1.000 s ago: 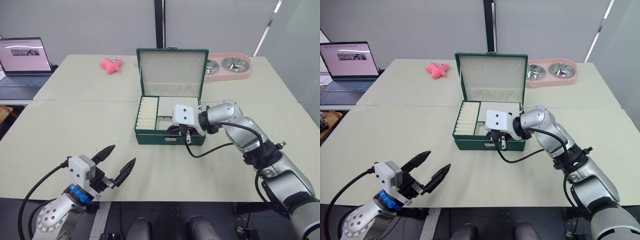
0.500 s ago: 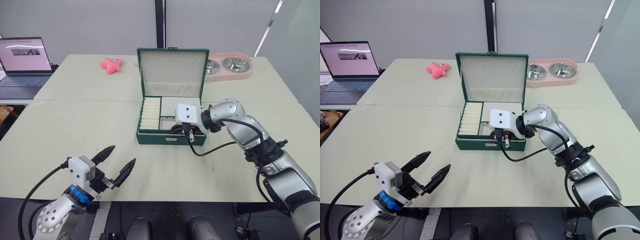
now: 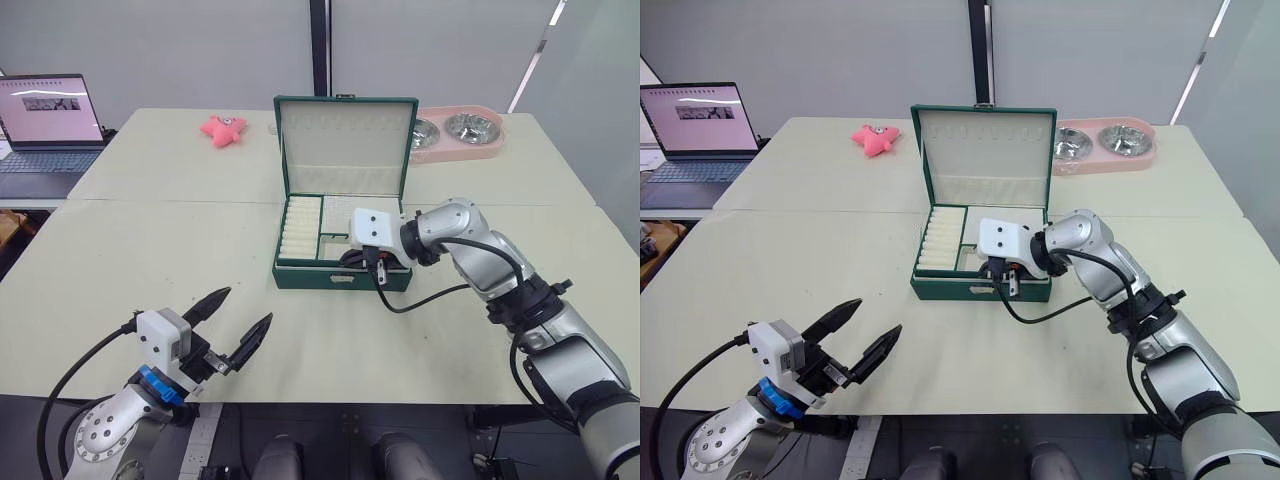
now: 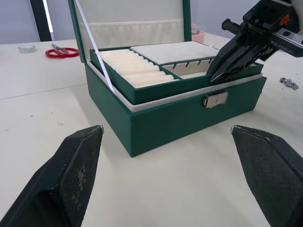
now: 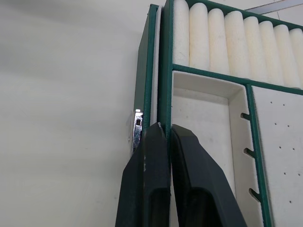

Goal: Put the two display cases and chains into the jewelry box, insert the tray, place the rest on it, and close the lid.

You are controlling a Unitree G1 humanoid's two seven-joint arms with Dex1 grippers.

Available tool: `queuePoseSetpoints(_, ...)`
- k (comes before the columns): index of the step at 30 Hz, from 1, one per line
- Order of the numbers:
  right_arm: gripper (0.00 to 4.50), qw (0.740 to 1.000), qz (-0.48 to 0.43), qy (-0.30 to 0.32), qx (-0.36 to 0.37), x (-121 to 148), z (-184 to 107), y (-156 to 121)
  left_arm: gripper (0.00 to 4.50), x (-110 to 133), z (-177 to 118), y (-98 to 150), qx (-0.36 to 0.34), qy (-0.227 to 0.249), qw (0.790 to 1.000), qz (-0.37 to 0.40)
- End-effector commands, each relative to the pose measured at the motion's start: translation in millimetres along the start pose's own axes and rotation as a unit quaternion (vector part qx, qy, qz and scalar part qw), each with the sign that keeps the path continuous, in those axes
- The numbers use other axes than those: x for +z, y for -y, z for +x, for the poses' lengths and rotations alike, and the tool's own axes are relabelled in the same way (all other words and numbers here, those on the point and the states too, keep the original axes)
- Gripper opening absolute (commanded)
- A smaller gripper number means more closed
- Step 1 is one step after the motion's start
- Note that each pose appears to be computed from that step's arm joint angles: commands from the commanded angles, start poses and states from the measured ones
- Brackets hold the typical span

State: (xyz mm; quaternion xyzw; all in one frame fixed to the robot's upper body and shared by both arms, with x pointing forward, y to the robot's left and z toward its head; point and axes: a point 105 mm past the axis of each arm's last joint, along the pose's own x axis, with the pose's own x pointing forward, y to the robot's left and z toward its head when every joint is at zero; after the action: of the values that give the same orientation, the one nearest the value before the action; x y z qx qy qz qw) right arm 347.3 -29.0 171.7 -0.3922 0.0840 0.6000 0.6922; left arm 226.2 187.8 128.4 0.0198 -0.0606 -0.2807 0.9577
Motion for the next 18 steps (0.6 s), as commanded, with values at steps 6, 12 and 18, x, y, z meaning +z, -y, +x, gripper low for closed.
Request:
queuePoseSetpoints(6, 0.75, 0.999, -0.025, 0.027, -0.031, 16, -11, 15, 4.5, 10, 1, 3, -0.006, 0.017, 1.0, 0.011)
queuePoseSetpoints(12, 2.19, 0.995, -0.006, 0.081, -0.056, 28, -27, 24, 4.5, 11, 4, 8, -0.015, 0.017, 1.0, 0.007)
queuePoseSetpoints(18, 3.57, 0.975, 0.062, 0.186, -0.108, 34, -40, 38, 4.5, 15, 12, 8, -0.022, 0.023, 0.999, 0.009)
